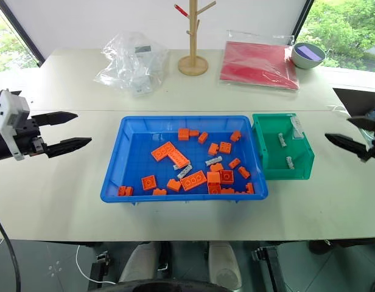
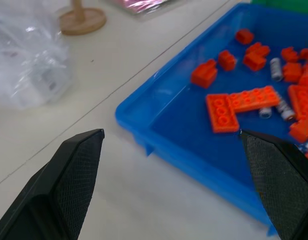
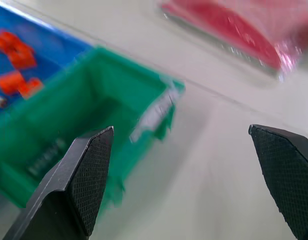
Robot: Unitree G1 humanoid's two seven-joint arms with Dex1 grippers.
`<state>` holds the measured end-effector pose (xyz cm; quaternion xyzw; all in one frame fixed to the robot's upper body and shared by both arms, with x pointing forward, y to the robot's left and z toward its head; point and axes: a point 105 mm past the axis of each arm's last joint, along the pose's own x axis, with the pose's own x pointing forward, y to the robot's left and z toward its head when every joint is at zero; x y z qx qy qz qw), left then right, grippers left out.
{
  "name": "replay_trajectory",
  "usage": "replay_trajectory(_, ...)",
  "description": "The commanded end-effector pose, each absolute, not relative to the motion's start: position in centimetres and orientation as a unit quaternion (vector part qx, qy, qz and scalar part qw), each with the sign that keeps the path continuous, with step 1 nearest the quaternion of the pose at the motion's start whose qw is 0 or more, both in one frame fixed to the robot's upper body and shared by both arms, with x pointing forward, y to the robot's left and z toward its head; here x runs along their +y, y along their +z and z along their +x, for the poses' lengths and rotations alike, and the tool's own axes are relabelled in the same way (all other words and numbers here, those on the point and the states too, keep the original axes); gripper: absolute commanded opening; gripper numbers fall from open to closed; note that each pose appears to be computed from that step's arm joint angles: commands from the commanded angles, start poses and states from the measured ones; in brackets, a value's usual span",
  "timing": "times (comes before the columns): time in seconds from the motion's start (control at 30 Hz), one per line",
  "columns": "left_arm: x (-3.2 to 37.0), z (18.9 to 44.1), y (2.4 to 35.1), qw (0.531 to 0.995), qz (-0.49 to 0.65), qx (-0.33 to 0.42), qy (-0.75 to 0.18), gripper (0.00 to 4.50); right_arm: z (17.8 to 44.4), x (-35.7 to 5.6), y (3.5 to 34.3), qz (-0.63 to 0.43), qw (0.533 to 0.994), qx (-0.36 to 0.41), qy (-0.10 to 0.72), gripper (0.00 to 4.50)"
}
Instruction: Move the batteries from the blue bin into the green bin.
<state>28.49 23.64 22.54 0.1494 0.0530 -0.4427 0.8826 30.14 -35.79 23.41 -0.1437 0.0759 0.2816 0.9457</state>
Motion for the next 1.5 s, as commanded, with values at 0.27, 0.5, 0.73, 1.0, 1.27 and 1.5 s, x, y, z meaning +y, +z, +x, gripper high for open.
replay_trajectory(0.27,17.4,24.5,21.5,0.761,0.2,0.088,-0.611,4.5,32.6,-16.7,25.7,-0.157,0.867,0.076,0.466,4.44)
replay_trajectory(0.5,17.0,25.7,20.9,0.755,0.201,0.097,-0.617,4.5,33.8,-7.1,20.0,-0.115,0.853,0.161,0.483,4.44)
replay_trajectory(0.73,16.6,26.4,20.9,0.759,0.201,0.086,-0.614,4.5,32.8,-4.6,14.5,-0.128,0.844,0.233,0.466,4.44)
replay_trajectory(1.0,16.4,26.6,21.1,0.757,0.2,0.08,-0.617,4.5,33.4,-4.1,13.5,-0.12,0.851,0.248,0.448,4.44)
replay_trajectory(1.27,16.0,26.9,21.1,0.755,0.202,0.075,-0.619,4.5,33.7,-3.7,12.4,-0.133,0.85,0.251,0.444,4.44)
replay_trajectory(1.5,16.0,27.0,21.2,0.755,0.206,0.072,-0.618,4.5,33.9,-3.4,12.1,-0.136,0.849,0.248,0.447,2.11)
